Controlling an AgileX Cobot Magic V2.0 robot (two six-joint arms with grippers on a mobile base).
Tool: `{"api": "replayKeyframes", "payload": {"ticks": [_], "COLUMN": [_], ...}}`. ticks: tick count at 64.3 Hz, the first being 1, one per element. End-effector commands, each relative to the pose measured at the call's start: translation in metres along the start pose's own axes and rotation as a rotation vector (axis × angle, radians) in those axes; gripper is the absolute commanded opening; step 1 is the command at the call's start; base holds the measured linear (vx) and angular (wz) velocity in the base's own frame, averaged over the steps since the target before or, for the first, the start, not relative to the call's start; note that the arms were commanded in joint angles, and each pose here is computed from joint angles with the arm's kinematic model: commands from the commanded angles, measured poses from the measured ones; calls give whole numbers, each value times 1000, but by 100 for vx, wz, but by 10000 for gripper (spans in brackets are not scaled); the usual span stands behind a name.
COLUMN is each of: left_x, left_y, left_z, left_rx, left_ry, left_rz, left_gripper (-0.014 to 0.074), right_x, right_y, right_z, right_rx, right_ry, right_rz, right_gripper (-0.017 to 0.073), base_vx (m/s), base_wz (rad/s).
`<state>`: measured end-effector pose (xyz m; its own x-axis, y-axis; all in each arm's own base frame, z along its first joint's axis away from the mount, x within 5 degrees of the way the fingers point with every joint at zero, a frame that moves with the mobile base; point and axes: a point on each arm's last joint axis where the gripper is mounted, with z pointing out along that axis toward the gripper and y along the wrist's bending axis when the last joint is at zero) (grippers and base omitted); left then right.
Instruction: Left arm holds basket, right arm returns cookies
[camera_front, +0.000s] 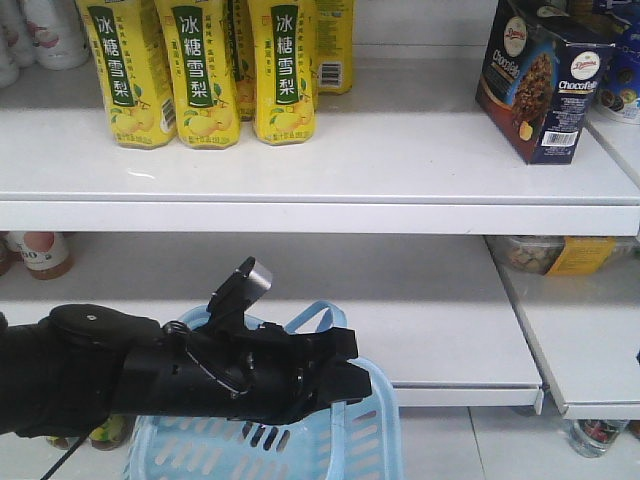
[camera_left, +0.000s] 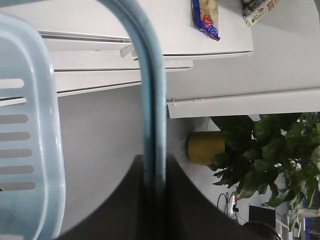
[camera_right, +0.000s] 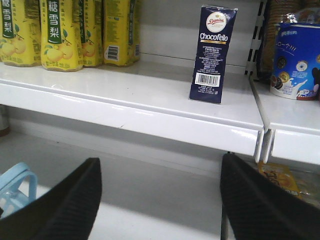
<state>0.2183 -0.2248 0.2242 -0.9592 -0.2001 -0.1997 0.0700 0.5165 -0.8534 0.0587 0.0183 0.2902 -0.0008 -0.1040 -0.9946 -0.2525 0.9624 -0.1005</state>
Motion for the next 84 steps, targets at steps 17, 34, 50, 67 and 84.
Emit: {"api": "replayKeyframes", "payload": {"ticks": [17, 34, 50, 67, 84], "left_x": [-5, -5, -5, -5, -5], "left_y": [-23, -23, -23, -23, -23], "left_z": [-10, -10, -10, -10, -10], "left_rx": [99, 99, 99, 99, 99], "left_ry": [-31, -31, -31, -31, -31], "left_rz": [12, 12, 12, 12, 12], "left_gripper": [-6, -6, -6, -6, -6], "right_x": [29, 34, 35, 35, 35], "right_y": [2, 2, 3, 3, 3], "right_z": [-7, -6, -6, -6, -6], "right_rx": [20, 22, 22, 21, 21], "right_ry": [-21, -19, -19, -16, -16], "right_rz": [12, 30, 33, 33, 33], "right_gripper": [480, 277, -9, -8, -8], "base_vx": [0, 0, 0, 0, 0], "base_wz": [0, 0, 0, 0, 0]}}
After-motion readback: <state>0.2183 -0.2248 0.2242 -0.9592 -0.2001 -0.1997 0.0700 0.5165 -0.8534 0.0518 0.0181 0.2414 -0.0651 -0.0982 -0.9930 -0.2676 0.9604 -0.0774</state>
